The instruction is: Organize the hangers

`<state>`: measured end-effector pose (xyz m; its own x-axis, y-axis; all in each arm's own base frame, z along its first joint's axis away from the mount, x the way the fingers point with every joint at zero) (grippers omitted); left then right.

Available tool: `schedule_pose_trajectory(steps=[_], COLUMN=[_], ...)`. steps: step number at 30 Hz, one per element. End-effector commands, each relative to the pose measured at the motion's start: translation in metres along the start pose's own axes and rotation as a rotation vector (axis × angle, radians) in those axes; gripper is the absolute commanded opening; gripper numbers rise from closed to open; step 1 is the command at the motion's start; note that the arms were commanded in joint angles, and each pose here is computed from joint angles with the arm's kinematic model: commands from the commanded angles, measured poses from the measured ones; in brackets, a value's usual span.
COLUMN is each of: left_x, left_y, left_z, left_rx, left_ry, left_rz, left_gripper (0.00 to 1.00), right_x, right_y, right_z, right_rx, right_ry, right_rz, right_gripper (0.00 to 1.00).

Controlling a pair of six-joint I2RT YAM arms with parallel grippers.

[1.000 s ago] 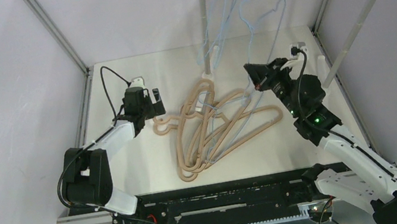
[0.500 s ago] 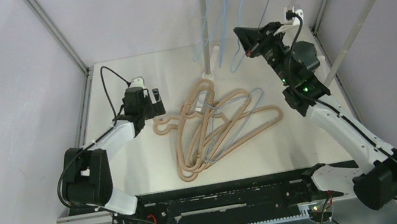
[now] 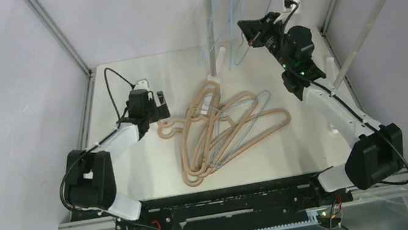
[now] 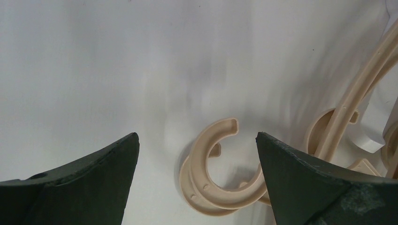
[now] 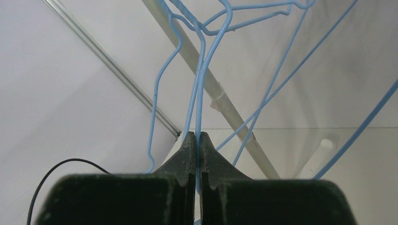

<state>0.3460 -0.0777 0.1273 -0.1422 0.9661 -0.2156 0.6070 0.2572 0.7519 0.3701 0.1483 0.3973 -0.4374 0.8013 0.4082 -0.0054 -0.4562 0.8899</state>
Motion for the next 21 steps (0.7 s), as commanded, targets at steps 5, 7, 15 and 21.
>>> schedule_pose_trajectory(steps=[5, 7, 15, 21], left_x=[-0.010, -0.010, -0.009, -0.010], left_y=[0.020, 0.020, 0.020, 0.020], left_z=[0.002, 0.002, 0.002, 0.002], left_rx=[-0.051, -0.051, -0.052, -0.052], left_ry=[-0.014, -0.011, -0.009, -0.010], left_rz=[0.009, 0.007, 0.007, 0.006], left_gripper=[0.99, 0.99, 0.99, 0.99], right_x=[-0.002, -0.008, -0.019, -0.019], right_y=[0.011, 0.007, -0.002, 0.001], right_z=[0.013, 0.014, 0.007, -0.020], right_rx=[-0.031, -0.022, 0.006, -0.050], right_ry=[0.040, 0.019, -0.027, -0.095], right_rz=[0.054, 0.067, 0.046, 0.005], right_gripper=[0.07, 0.10, 0.45, 0.65])
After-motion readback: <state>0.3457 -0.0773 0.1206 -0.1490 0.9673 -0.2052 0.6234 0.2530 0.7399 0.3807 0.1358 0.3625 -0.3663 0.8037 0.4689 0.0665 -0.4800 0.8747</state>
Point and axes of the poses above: each gripper's point midway between its finger pads, its own z axis out along the fingers, its own x axis along the line the jaws close on, y = z × x, the point moved 7 cm from there along -z, back along the fingers, and after that the axes turned 9 degrees about -z, right-handed, at the moved point
